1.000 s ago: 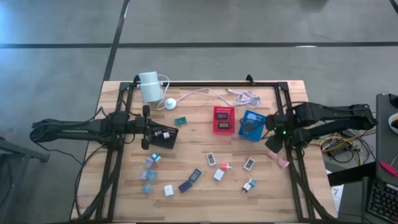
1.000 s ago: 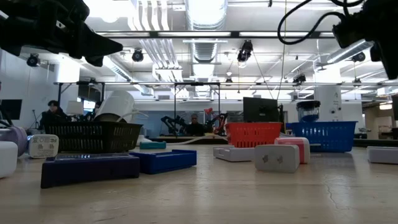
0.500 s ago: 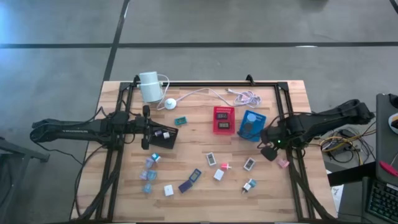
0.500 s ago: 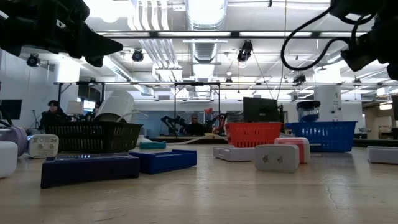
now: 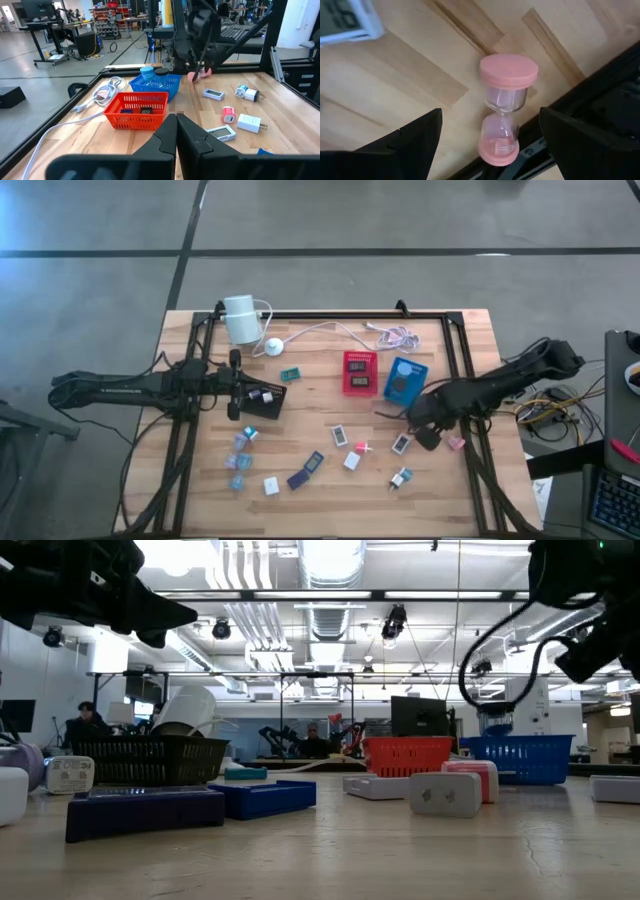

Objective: Pick & Place Office items
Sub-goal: Put the pink hourglass into the blue bin

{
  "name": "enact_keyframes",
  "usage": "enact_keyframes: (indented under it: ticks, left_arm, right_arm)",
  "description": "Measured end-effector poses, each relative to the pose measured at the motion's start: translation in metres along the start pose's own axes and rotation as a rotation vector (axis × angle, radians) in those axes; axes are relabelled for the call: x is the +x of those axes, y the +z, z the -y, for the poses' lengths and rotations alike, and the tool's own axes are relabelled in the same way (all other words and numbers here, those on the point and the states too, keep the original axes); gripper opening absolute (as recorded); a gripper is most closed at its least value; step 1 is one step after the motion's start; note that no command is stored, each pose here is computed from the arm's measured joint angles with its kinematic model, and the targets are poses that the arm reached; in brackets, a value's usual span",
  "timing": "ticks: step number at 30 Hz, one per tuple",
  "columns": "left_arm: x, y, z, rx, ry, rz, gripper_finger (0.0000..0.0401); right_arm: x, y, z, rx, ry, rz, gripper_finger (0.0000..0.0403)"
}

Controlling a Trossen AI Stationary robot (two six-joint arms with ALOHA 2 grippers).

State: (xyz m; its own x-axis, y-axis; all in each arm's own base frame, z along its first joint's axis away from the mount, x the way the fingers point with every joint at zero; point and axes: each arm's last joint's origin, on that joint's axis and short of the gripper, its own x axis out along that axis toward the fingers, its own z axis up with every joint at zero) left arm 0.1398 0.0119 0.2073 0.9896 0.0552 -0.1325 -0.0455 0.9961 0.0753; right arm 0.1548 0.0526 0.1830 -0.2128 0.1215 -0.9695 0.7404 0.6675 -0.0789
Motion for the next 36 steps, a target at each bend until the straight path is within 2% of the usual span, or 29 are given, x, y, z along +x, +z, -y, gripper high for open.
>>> enact_keyframes:
  ticks: [7, 11, 18, 23, 27, 33, 36]
  left_arm:
    - [0.0, 0.0, 0.0, 0.0, 0.0, 0.0, 0.0009]
    - [0.0, 0.0, 0.0, 0.0, 0.0, 0.0, 0.0009]
    - [0.0, 0.0, 0.0, 0.0, 0.0, 0.0, 0.0013]
    - [0.0, 0.0, 0.0, 0.0, 0.0, 0.0, 0.0009]
    - [0.0, 0.0, 0.0, 0.0, 0.001, 0.0, 0.0011]
    - [0.0, 0.0, 0.0, 0.0, 0.002, 0.0, 0.0009]
    - [0.0, 0.0, 0.0, 0.0, 0.002, 0.0, 0.0008]
  right_arm:
    - [0.014, 0.005, -0.008, -0.04, -0.13, 0.019, 0.0327]
    - [0.021, 0.007, -0.01, -0.065, -0.163, 0.006, 0.0326]
    - [0.039, 0.012, -0.019, -0.143, -0.065, -0.034, 0.0326]
    - [0.046, 0.013, -0.017, -0.145, -0.077, -0.043, 0.0323]
    - [0.046, 0.012, -0.017, -0.157, -0.071, -0.041, 0.0281]
    - [0.041, 0.013, -0.021, -0.182, -0.051, -0.03, 0.0164]
    - [0.034, 0.014, -0.027, -0.223, -0.019, -0.016, 0.016]
